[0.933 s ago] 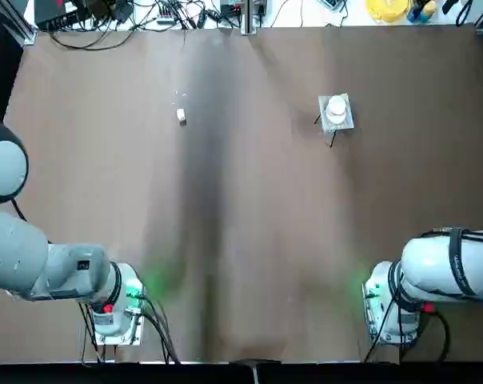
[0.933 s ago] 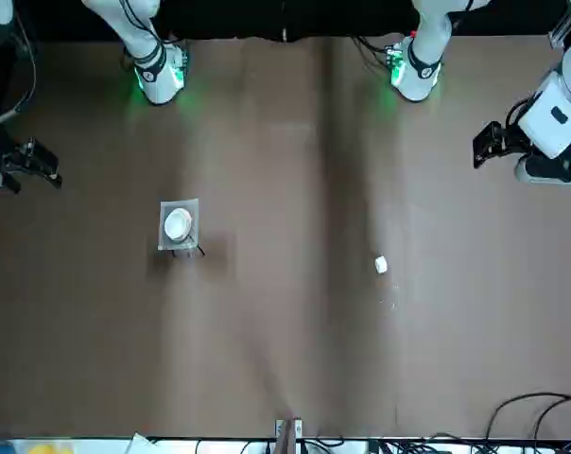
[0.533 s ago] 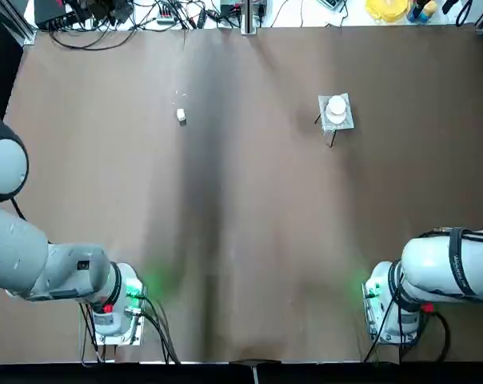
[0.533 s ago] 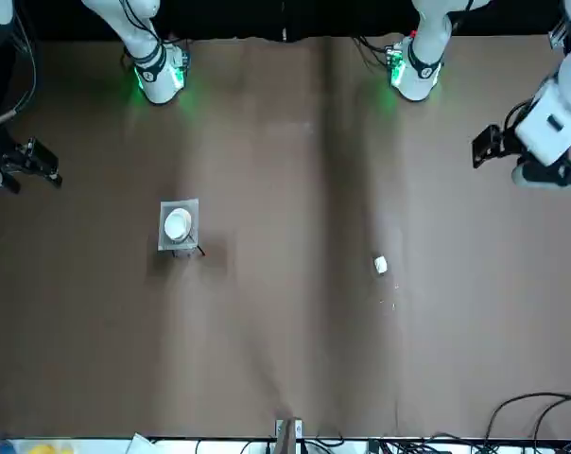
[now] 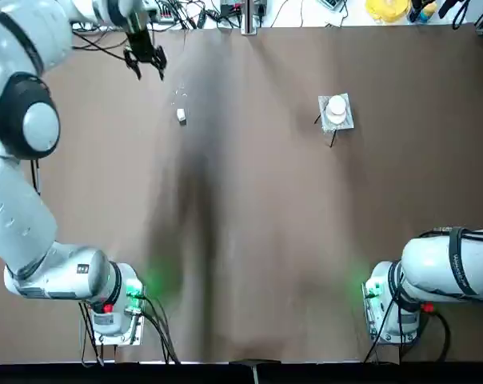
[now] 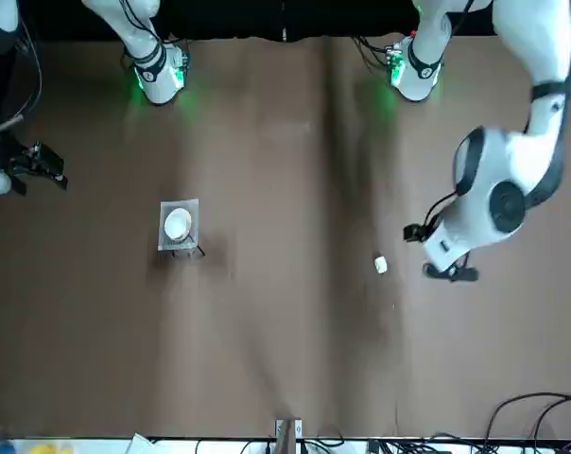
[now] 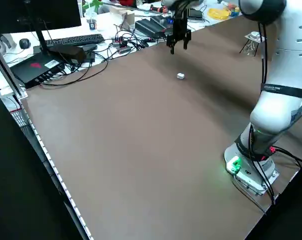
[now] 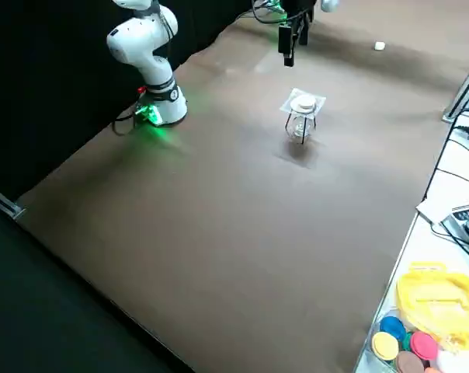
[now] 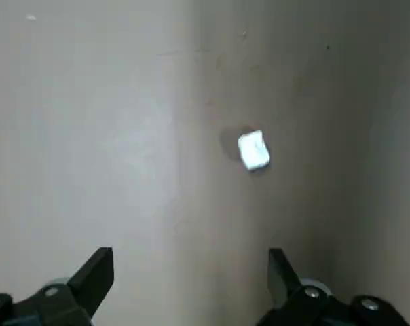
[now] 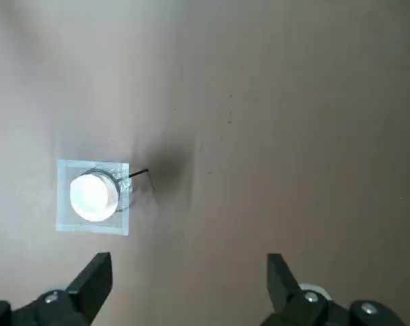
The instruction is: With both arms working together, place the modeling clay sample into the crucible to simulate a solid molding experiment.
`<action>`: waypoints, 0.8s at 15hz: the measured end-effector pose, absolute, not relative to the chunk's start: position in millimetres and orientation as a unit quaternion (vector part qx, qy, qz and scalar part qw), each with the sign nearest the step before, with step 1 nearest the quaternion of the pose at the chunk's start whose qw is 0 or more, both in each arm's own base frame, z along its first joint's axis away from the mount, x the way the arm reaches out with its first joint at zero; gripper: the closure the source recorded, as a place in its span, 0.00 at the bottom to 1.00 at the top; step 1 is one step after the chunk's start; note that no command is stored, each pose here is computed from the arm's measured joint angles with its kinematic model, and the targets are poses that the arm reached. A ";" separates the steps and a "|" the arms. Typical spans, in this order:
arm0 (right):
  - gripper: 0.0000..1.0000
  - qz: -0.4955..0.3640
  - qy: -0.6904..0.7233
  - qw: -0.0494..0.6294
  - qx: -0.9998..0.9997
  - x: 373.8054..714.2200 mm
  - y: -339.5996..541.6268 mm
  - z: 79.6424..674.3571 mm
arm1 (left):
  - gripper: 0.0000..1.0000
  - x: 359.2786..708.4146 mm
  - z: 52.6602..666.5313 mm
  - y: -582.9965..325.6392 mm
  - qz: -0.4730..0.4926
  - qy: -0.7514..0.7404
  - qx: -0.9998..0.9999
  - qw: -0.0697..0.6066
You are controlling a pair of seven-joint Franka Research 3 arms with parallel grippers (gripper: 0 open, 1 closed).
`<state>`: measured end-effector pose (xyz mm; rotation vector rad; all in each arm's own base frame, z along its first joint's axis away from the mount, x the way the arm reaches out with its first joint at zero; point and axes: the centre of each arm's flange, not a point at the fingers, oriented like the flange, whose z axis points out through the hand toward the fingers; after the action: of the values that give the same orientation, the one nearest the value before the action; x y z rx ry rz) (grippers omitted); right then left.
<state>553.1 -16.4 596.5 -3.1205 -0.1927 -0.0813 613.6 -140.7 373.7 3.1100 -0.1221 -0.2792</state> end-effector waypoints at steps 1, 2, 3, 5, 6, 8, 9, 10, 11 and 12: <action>0.00 -0.023 -0.063 0.008 -0.998 554.2 -15.3 593.2 | 0.00 617.4 348.5 -146.4 -0.090 -0.029 0.996 0.011; 0.00 -0.019 -0.066 0.008 -0.998 555.6 -12.7 589.0 | 0.00 619.6 327.6 -150.7 -0.095 -0.010 0.995 0.011; 0.00 -0.014 -0.070 0.009 -0.997 557.4 -8.7 583.9 | 0.00 619.4 308.5 -155.7 -0.103 0.010 0.995 0.005; 0.00 0.002 -0.081 0.012 -0.997 561.5 3.7 566.9 | 0.00 620.5 274.8 -166.4 -0.103 0.049 0.993 -0.010; 0.00 0.013 -0.089 0.014 -0.996 564.4 12.2 555.4 | 0.00 621.1 261.2 -170.7 -0.101 0.071 0.992 -0.014; 0.00 0.046 -0.114 0.019 -0.992 576.1 41.2 516.4 | 0.00 618.7 233.1 -182.4 -0.098 0.115 0.988 -0.018; 0.00 0.057 -0.121 0.021 -0.991 580.5 50.2 501.4 | 0.00 617.9 227.8 -185.8 -0.095 0.120 0.988 -0.016; 0.00 0.068 -0.127 0.024 -0.989 584.6 58.2 486.5 | 0.00 617.0 223.2 -188.1 -0.093 0.123 0.988 -0.015; 0.00 0.076 -0.130 0.027 -0.988 588.3 64.2 473.3 | 0.00 616.3 219.2 -189.5 -0.092 0.124 0.988 -0.014; 0.00 0.082 -0.131 0.032 -0.987 591.4 67.3 462.6 | 0.00 616.0 215.8 -190.1 -0.090 0.124 0.988 -0.013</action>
<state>591.4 67.3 462.6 -3.0410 -0.4037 0.2513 616.0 -190.1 215.8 3.1294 0.3926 -0.2863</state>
